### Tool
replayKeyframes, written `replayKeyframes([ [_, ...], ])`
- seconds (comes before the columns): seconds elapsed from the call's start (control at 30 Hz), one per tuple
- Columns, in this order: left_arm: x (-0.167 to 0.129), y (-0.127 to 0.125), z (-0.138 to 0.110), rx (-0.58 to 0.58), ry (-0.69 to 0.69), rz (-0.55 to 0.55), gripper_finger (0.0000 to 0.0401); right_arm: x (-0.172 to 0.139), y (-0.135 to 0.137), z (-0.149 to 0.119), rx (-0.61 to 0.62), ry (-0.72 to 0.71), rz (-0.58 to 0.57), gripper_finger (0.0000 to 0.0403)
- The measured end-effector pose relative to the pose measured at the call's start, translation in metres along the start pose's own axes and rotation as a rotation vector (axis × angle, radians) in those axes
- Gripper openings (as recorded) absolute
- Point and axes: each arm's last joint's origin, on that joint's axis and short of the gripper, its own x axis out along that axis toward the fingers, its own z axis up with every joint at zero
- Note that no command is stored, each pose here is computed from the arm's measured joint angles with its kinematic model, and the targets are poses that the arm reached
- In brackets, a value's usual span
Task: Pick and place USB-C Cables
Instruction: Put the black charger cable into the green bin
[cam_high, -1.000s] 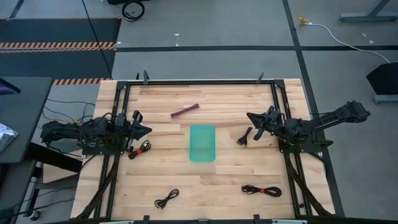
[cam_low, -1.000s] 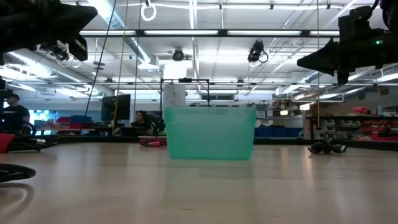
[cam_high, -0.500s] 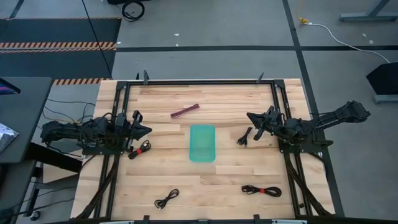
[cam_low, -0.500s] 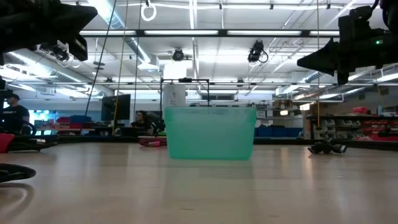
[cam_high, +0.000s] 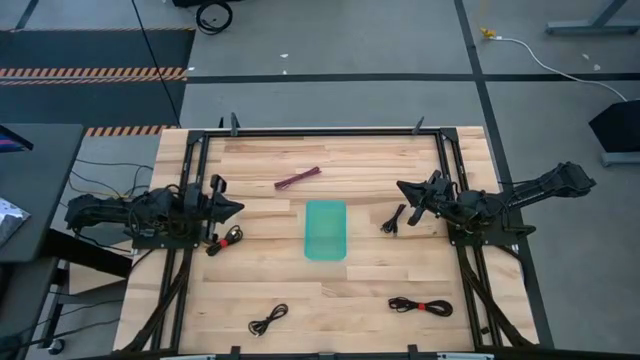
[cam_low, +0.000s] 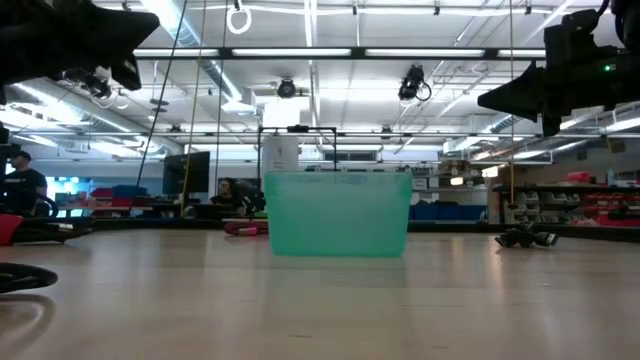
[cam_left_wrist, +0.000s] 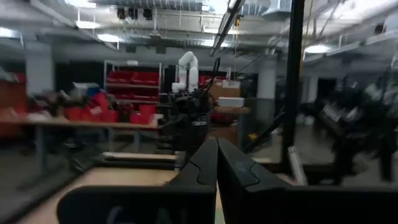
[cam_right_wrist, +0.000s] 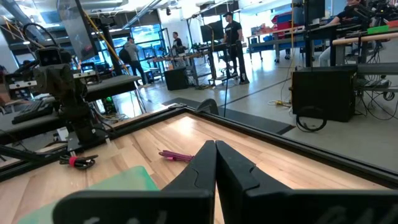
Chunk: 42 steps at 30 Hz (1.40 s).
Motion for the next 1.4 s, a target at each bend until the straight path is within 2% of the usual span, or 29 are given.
replayKeyframes([
  [0.1, 0.0, 0.0, 0.0, 0.137, 0.0, 0.008, 0.0005, 0.0, 0.0, 0.0, 0.0, 0.0, 0.0, 0.0012],
  [0.17, 0.0, 0.0, 0.001, 0.178, -0.007, 0.009, 0.0005, 0.0, 0.0, 0.0, 0.0, 0.0, 0.0, 0.0012],
  [0.23, 0.0, 0.0, 0.002, 0.143, -0.023, 0.01, 0.0005, 0.0, 0.0, 0.0, 0.0, 0.0, 0.0, 0.0012],
  [0.43, 0.0, 0.0, 0.005, -0.101, -0.048, 0.006, 0.0005, 0.0, 0.0, 0.0, -0.007, 0.0, 0.0, 0.0012],
  [0.57, 0.0, 0.0, 0.003, -0.223, -0.036, 0.004, 0.0005, 0.0, 0.0, 0.0, -0.112, -0.001, -0.002, 0.0012],
  [0.73, 0.0, 0.0, 0.004, -0.204, -0.039, 0.004, 0.0005, 0.0, 0.0, 0.0, -0.154, -0.001, -0.002, 0.0012],
  [0.87, 0.002, 0.002, 0.009, -0.075, -0.013, 0.024, 0.0005, 0.0, 0.0, 0.001, -0.144, -0.006, -0.001, 0.0012],
  [1.0, 0.004, 0.007, 0.034, -0.013, 0.091, 0.141, 0.0014, 0.001, 0.0, 0.006, -0.122, -0.051, -0.005, 0.0012],
  [1.1, 0.004, 0.011, 0.052, 0.029, 0.233, 0.258, 0.0025, 0.001, -0.002, 0.016, -0.222, -0.132, -0.037, 0.0012],
  [1.2, 0.004, 0.015, 0.07, 0.033, 0.332, 0.379, 0.0037, 0.001, -0.005, 0.031, -0.269, -0.247, -0.089, 0.0013],
  [1.27, 0.006, 0.017, 0.073, 0.042, 0.395, 0.436, 0.0048, 0.001, -0.005, 0.042, -0.299, -0.296, -0.094, 0.0017],
  [1.4, 0.019, 0.02, 0.073, 0.06, 0.414, 0.477, 0.0082, 0.007, 0.001, 0.064, -0.346, -0.316, -0.083, 0.0041],
])
